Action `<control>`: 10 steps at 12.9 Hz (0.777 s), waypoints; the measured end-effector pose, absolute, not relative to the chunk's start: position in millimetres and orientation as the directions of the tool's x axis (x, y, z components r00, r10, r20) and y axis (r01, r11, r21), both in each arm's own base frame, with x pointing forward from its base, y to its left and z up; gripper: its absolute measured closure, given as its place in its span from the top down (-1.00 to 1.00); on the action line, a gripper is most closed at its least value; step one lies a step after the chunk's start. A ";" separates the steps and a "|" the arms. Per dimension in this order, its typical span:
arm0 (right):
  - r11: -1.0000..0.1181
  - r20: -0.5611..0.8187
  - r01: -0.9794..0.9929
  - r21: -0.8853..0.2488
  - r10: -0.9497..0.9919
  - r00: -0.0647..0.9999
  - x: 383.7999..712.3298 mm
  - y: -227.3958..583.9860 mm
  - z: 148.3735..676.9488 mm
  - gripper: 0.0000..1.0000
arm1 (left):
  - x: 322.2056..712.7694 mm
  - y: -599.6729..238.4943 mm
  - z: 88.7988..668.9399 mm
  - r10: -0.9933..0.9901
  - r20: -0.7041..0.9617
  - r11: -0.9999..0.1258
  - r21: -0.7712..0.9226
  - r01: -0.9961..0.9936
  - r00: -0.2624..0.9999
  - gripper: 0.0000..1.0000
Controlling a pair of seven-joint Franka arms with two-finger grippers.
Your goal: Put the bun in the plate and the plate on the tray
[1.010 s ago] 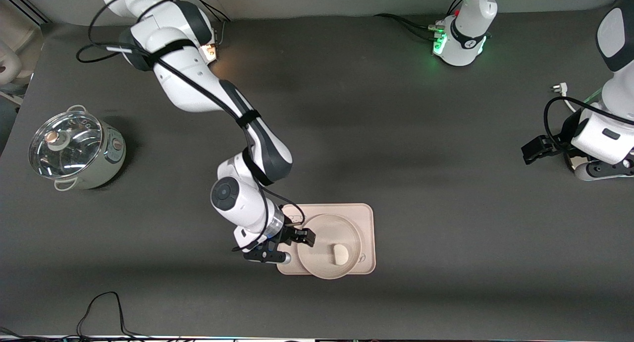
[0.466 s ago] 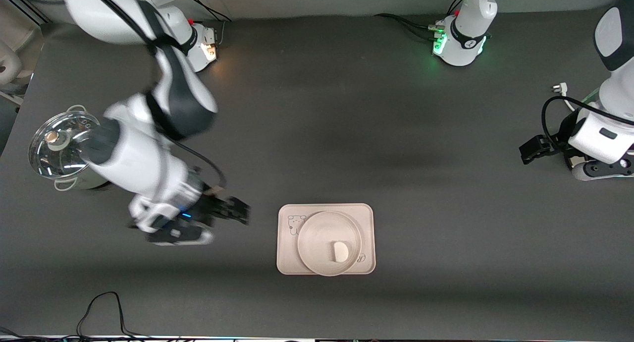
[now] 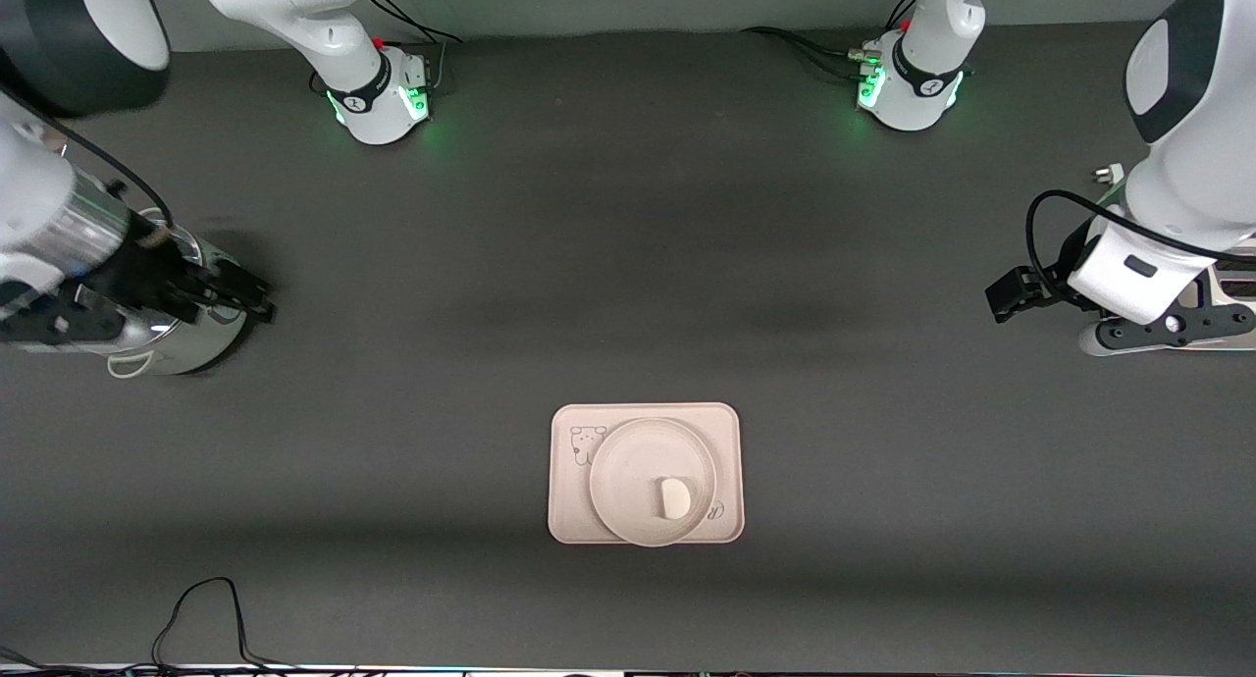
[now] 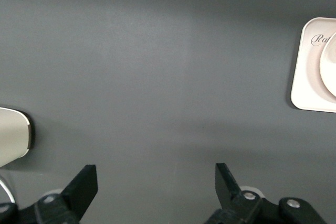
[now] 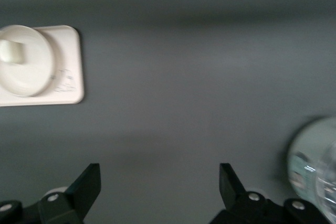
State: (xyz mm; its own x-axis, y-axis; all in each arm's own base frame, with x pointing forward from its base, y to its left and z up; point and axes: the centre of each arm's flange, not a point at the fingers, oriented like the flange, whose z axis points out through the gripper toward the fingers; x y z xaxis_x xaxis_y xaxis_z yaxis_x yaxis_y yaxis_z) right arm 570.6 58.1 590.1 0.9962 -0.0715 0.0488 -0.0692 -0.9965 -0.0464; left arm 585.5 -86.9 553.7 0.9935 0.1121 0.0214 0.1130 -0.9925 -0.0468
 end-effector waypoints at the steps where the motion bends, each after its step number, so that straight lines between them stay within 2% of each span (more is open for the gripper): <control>1: -0.997 0.041 -0.077 -0.032 -0.078 0.996 559.7 50.7 591.9 1.00 | 585.3 -87.3 553.8 0.112 0.022 -0.993 -0.047 0.113 0.993 1.00; 5: -0.995 -0.006 -0.099 -0.016 -0.099 0.995 547.1 37.7 581.6 1.00 | 580.0 -93.1 549.8 0.108 0.014 -0.993 -0.050 0.109 0.994 1.00; 10: -0.997 -0.011 -0.075 -0.015 -0.074 0.997 545.6 51.4 578.8 1.00 | 547.3 -110.7 551.7 0.108 0.040 -0.992 -0.055 0.110 0.993 1.00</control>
